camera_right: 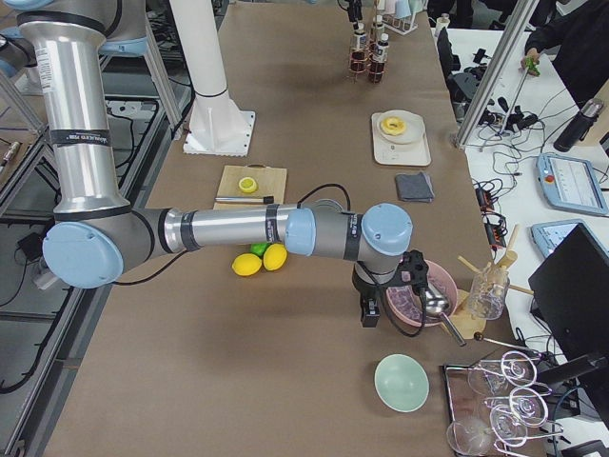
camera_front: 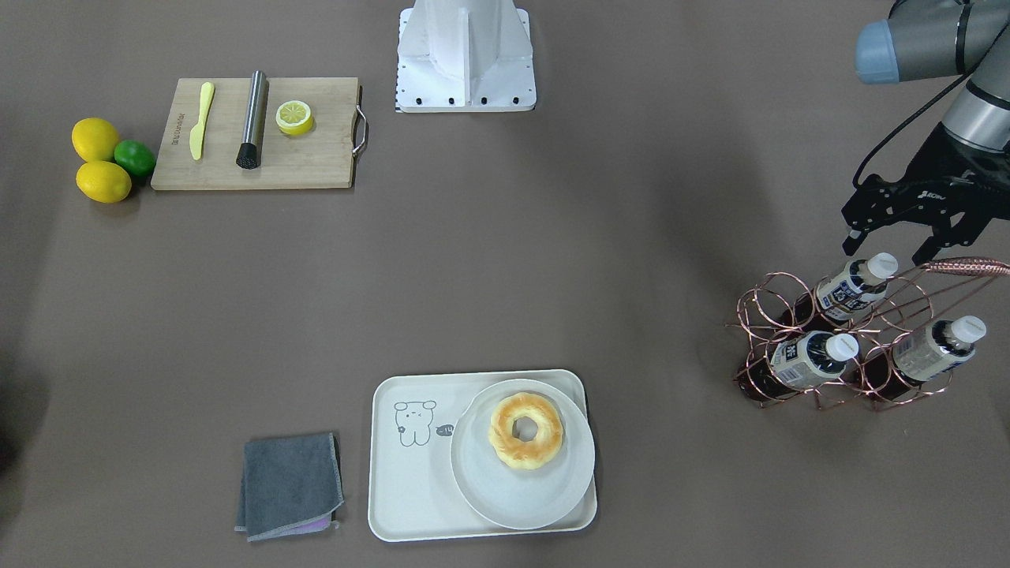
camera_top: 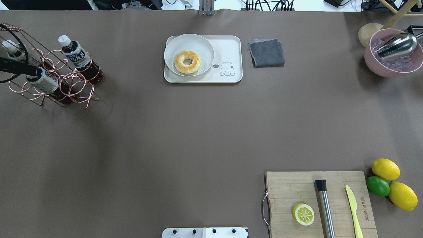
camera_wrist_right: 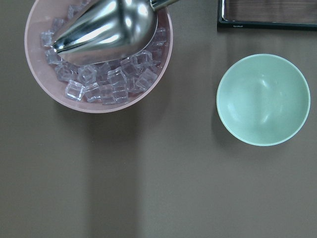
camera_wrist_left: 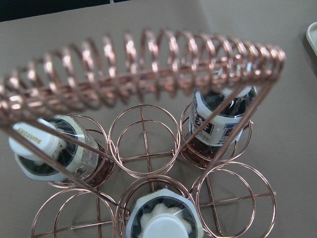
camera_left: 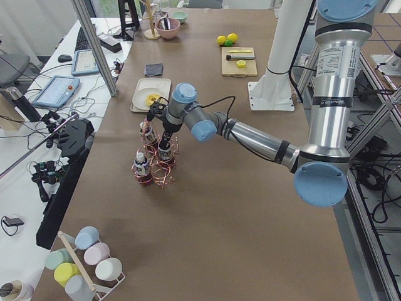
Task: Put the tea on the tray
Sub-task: 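Lower the left gripper onto a dark bottle in the copper rack and grasp it, then lift the dark bottle out of the rack with the left gripper and carry it forward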
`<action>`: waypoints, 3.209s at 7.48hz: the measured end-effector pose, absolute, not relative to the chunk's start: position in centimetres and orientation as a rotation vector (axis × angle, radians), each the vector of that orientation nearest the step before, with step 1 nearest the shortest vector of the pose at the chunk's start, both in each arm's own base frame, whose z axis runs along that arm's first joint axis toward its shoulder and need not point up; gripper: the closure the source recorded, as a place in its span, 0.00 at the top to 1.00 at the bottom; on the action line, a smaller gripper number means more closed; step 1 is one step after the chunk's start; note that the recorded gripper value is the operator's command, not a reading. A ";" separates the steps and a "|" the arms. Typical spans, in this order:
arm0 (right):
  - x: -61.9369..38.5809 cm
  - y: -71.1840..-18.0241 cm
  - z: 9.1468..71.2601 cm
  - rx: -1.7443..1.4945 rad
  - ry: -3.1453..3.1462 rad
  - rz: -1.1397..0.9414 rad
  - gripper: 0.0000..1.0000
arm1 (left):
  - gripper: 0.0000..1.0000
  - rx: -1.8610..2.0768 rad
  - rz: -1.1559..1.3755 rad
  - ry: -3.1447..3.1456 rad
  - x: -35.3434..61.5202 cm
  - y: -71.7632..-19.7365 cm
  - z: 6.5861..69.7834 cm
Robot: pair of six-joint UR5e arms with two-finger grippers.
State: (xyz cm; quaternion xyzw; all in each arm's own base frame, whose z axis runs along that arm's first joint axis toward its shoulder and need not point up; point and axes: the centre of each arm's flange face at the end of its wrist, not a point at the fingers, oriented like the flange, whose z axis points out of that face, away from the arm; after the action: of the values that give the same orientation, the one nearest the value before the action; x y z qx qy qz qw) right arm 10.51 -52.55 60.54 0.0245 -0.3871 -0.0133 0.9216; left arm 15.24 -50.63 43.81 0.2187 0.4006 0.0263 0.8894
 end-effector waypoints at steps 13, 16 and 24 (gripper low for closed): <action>10.7 -51.9 61.3 0.039 -0.798 -0.018 1.00 | 0.00 0.456 0.084 0.851 8.4 -52.3 37.9; 10.6 -51.8 61.3 0.038 -0.805 -0.017 1.00 | 0.00 0.494 0.094 0.812 4.7 -50.9 33.4; 10.6 -52.4 60.6 0.047 -0.809 -0.021 1.00 | 0.00 0.378 0.063 0.897 14.5 -42.2 22.8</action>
State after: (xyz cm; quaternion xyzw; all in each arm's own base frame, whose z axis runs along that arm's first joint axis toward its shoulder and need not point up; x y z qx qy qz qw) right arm 10.61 -52.36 60.64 0.0230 -0.3934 -0.0103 0.9190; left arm 14.53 -42.19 22.75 0.1817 0.4311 0.0302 0.8833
